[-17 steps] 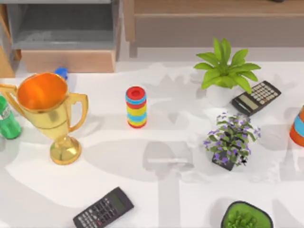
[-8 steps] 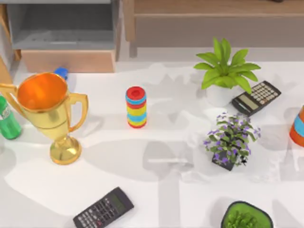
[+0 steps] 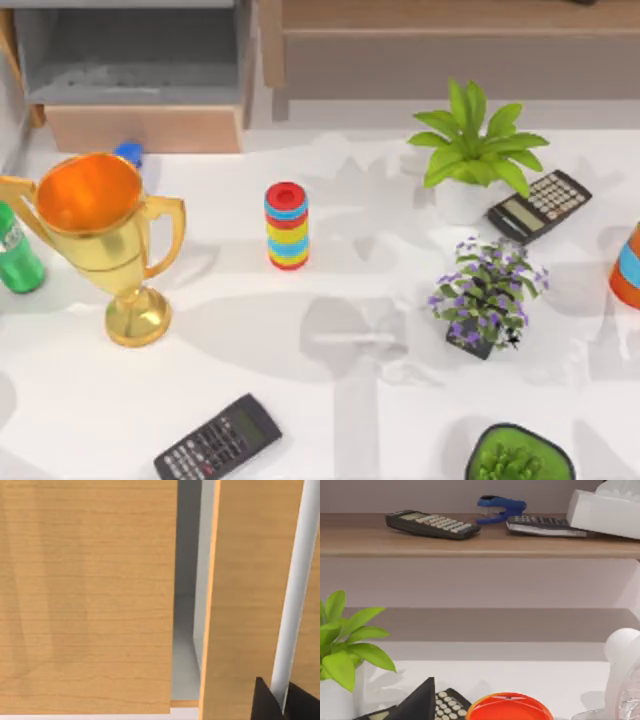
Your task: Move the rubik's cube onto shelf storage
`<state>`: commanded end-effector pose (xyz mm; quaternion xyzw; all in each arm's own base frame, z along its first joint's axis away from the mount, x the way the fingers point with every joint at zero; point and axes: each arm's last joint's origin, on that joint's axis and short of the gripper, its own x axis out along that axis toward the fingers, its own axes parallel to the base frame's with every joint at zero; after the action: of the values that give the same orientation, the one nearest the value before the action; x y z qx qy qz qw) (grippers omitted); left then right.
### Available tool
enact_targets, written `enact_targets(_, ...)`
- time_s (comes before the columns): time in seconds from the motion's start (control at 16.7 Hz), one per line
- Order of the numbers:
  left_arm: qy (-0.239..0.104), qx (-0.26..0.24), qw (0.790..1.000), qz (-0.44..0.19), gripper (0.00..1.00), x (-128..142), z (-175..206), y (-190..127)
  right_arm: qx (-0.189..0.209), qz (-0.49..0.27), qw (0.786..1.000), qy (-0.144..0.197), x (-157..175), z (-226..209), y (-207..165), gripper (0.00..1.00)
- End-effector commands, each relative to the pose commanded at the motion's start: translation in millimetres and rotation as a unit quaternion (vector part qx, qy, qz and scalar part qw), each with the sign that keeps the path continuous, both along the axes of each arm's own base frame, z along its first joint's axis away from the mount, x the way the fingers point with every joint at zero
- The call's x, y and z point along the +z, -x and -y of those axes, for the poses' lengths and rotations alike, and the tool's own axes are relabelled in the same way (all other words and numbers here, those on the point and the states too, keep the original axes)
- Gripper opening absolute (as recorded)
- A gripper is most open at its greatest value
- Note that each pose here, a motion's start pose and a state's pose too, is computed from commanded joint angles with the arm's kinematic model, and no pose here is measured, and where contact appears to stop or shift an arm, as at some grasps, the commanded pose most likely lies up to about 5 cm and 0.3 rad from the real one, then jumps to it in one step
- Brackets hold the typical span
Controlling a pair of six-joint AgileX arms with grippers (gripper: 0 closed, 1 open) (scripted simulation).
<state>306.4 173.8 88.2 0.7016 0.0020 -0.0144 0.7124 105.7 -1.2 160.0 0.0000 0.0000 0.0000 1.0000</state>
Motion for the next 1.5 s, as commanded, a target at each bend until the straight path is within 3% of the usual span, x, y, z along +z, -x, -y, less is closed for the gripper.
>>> enact_targets(0.24,-0.001,0.0,1.0,0.0,0.0,-0.3,-0.1,-0.5,0.0,0.0,1.0,0.0,0.0,0.0,0.0,1.0)
enact_targets(0.66,0.001,-0.001,1.0,-0.002,0.0,-1.4,-1.2,55.3,0.0,0.0,1.0,0.0,0.0,0.0,0.0,1.0)
enact_targets(0.96,0.0,0.0,1.0,-0.001,0.0,-0.7,-1.1,61.8,0.0,0.0,1.0,0.0,0.0,0.0,0.0,1.0)
enact_targets(1.5,0.0,0.0,1.0,-0.001,0.68,-0.7,-1.1,61.8,0.0,0.0,1.0,0.0,0.0,0.0,0.0,1.0)
